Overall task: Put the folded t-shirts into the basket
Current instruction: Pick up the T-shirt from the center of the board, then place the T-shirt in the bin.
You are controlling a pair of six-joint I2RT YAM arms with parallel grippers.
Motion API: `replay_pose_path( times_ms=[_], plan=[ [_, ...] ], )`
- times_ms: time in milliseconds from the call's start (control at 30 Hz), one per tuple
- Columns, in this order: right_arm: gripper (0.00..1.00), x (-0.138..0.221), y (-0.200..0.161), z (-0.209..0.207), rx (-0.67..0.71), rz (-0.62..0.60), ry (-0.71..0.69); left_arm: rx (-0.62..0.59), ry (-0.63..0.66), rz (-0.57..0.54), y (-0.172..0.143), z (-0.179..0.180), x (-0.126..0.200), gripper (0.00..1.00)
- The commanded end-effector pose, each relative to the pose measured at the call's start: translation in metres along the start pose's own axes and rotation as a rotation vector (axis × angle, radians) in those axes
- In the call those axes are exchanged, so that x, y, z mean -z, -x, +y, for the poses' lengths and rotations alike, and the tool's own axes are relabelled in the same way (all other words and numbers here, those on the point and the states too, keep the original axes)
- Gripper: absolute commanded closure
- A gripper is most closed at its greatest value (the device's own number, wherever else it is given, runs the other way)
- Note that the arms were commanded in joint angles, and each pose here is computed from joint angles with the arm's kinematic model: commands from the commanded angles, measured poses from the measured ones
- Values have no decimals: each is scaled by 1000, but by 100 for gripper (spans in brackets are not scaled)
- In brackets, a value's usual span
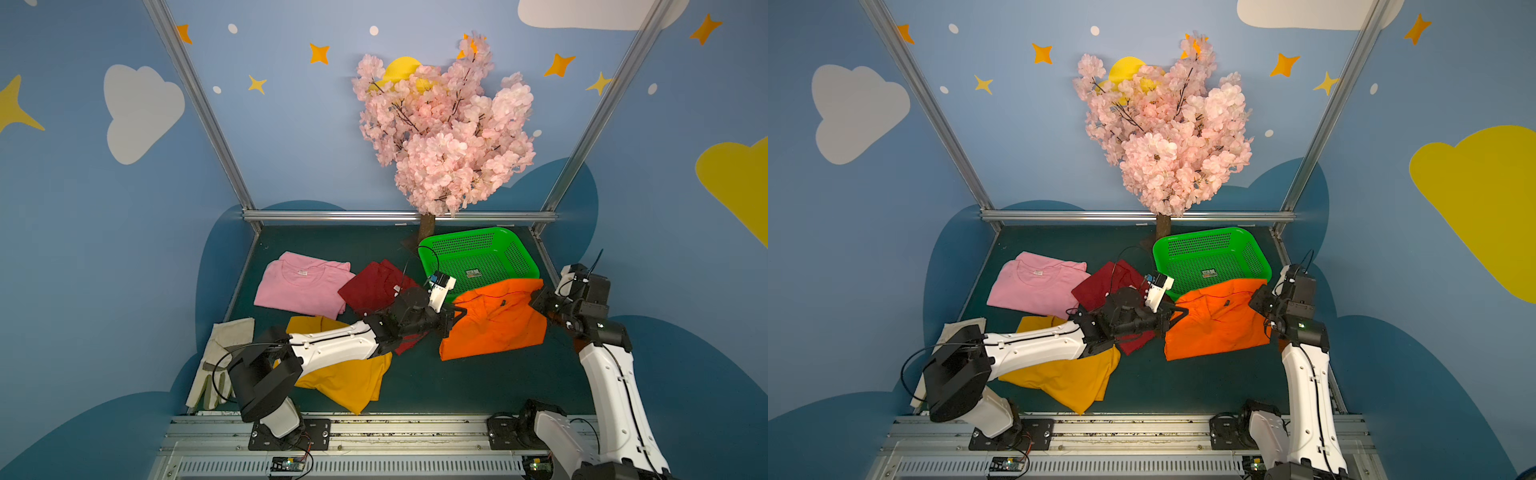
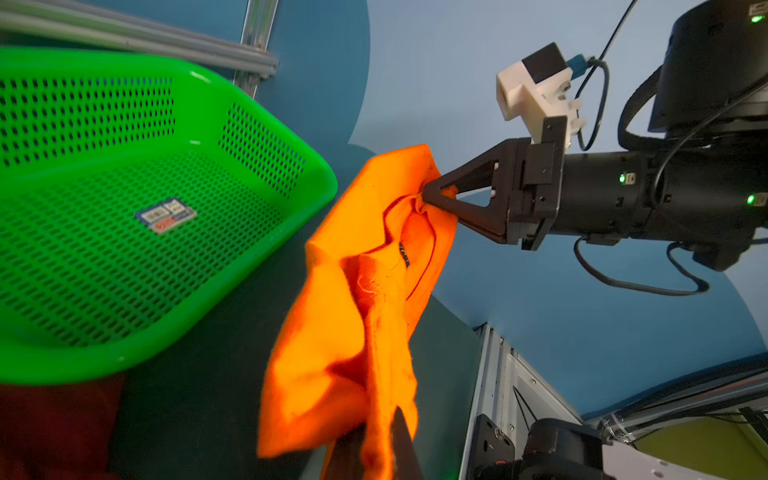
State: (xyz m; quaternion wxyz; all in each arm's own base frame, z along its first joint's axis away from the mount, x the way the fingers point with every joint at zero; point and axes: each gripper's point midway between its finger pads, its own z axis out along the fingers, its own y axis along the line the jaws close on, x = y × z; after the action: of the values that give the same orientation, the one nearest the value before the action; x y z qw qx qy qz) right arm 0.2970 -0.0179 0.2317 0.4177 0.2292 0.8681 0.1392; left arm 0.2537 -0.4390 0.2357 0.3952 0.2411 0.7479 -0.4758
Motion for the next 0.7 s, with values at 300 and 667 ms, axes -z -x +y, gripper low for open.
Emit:
replay_pose_path(
  times_ms=[300, 667],
  plan=[
    [100, -31, 127, 72, 59, -232, 104, -128, 73, -150, 125, 40, -29, 98],
    [100, -145, 157, 92, 101, -93, 124, -133, 156, -142, 152, 114, -71, 98]
  ],
)
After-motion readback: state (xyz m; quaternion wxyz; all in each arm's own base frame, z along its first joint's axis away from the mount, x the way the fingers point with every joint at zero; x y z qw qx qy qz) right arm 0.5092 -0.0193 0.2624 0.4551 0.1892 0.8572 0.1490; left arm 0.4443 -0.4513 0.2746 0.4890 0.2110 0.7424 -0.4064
